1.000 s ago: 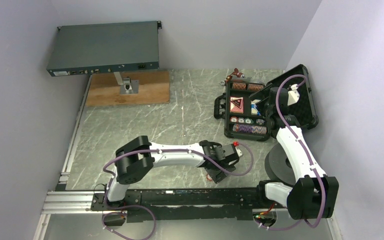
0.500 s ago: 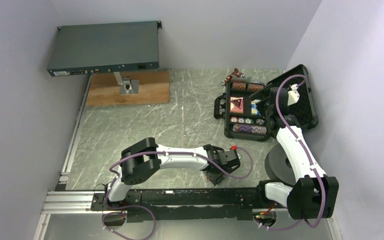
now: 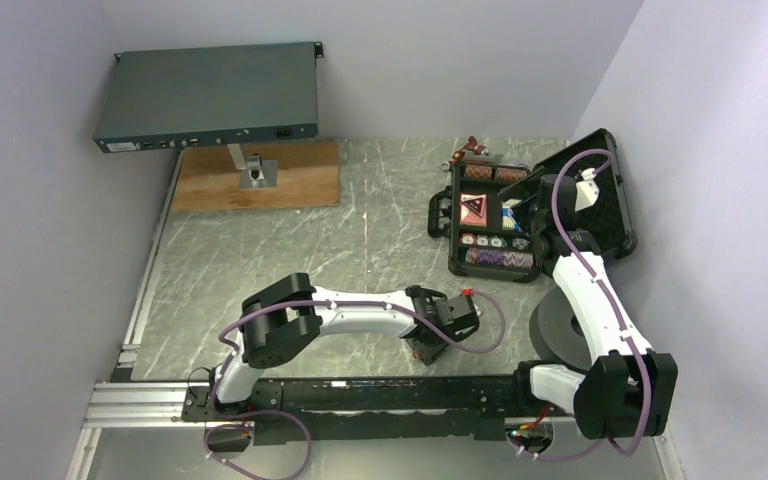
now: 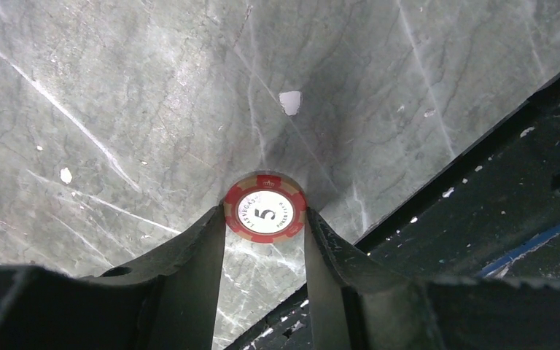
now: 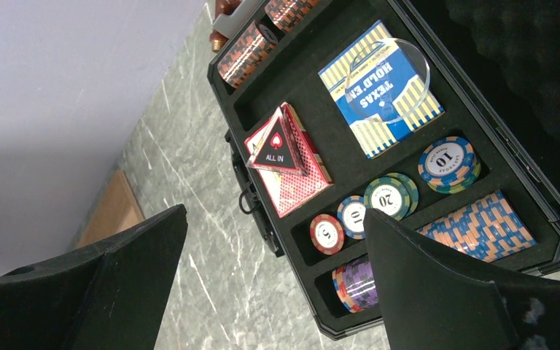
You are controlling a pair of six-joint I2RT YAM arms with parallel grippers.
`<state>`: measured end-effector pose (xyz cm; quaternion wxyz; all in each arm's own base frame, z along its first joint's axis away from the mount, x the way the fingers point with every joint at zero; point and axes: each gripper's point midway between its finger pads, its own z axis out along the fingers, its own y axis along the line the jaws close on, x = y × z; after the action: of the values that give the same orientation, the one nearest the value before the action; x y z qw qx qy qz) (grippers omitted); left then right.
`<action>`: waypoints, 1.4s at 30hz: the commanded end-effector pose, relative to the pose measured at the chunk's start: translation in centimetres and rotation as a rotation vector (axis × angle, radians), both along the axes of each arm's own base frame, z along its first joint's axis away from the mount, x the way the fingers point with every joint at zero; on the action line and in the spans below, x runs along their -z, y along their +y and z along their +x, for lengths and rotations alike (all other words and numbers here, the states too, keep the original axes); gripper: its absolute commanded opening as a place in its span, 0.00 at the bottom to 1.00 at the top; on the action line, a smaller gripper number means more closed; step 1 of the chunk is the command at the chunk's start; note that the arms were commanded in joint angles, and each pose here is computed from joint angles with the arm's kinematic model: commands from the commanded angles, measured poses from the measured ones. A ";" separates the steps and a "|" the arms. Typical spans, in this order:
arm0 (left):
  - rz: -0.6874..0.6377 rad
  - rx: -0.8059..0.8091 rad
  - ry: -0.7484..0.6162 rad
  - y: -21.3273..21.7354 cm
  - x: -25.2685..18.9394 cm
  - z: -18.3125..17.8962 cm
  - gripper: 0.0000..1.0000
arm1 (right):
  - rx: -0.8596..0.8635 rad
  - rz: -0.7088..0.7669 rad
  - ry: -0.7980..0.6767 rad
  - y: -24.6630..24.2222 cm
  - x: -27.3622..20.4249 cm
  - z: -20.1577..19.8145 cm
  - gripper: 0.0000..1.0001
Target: Pack up texas hold em set
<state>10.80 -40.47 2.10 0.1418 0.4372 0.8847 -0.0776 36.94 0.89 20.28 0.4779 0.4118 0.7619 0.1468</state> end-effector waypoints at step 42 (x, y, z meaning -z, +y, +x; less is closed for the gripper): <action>-0.093 -0.045 -0.253 -0.9 -5.0 4.1 0.45 | -0.012 0.012 -0.089 0.4 -3.5 1.0 0.94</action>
<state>14.46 -40.25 3.67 0.2383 0.4208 0.8746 -0.0357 37.06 1.19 20.66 0.4780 0.4082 0.7622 0.1549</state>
